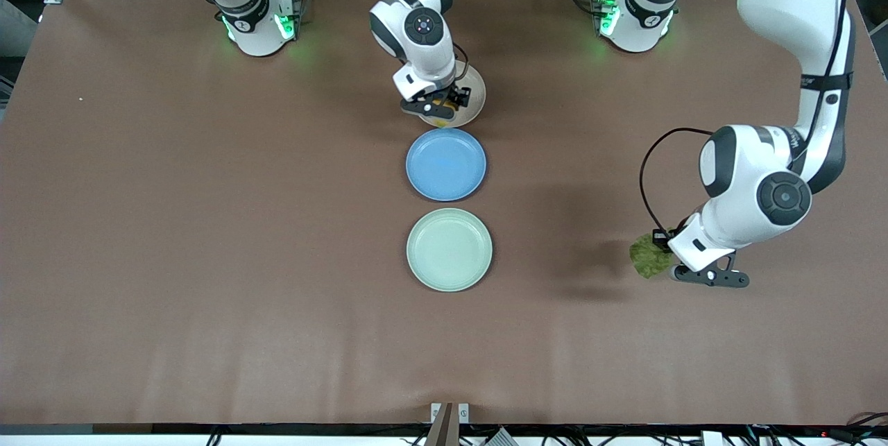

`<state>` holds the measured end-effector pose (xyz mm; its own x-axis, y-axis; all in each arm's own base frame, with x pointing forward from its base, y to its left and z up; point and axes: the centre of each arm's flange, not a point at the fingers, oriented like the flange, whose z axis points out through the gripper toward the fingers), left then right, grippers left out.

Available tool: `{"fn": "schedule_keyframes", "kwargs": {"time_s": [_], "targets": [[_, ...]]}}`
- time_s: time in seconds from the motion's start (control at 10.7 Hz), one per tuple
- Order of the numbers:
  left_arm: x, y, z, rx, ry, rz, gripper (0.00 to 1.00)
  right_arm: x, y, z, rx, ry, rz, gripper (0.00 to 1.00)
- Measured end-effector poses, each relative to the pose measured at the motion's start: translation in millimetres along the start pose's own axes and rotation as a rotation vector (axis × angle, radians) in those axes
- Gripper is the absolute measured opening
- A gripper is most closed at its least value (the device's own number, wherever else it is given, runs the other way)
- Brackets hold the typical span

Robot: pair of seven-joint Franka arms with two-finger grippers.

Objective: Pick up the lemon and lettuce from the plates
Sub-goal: 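Carry the lettuce with the left gripper while the right gripper carries the lemon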

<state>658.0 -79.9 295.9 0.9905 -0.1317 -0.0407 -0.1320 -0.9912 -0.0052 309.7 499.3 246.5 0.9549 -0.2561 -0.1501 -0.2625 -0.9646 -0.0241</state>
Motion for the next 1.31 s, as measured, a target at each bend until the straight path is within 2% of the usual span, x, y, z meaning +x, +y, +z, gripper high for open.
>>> {"fn": "schedule_keyframes", "kwargs": {"time_s": [0.19, 0.28, 0.47, 0.65, 0.84, 0.93, 1.03, 1.31], "targets": [[-4, -5, 30, -0.045, -0.046, -0.046, 0.03, 27, 19, -40, -0.060, 0.021, 0.000, 0.68], [-4, -6, 43, -0.064, -0.063, -0.064, 0.03, 40, 30, -49, -0.099, 0.030, 0.007, 0.68], [-4, -7, 58, -0.073, -0.076, -0.079, 0.03, 87, 62, -45, -0.181, 0.083, 0.032, 0.68], [-3, -7, 67, -0.070, -0.072, -0.085, 0.03, 146, 101, -43, -0.208, 0.069, 0.027, 0.68], [0, -8, 74, -0.066, -0.048, -0.087, 0.06, 186, 132, -56, -0.211, 0.038, -0.002, 0.68], [1, -8, 78, -0.064, -0.037, -0.087, 0.17, 200, 144, -63, -0.210, 0.030, -0.014, 0.68], [3, -8, 80, -0.062, -0.027, -0.087, 0.32, 218, 161, -71, -0.211, 0.020, -0.042, 0.68], [15, -7, 65, -0.062, 0.017, -0.083, 0.71, 287, 247, -101, -0.186, -0.002, -0.158, 0.68]]}}
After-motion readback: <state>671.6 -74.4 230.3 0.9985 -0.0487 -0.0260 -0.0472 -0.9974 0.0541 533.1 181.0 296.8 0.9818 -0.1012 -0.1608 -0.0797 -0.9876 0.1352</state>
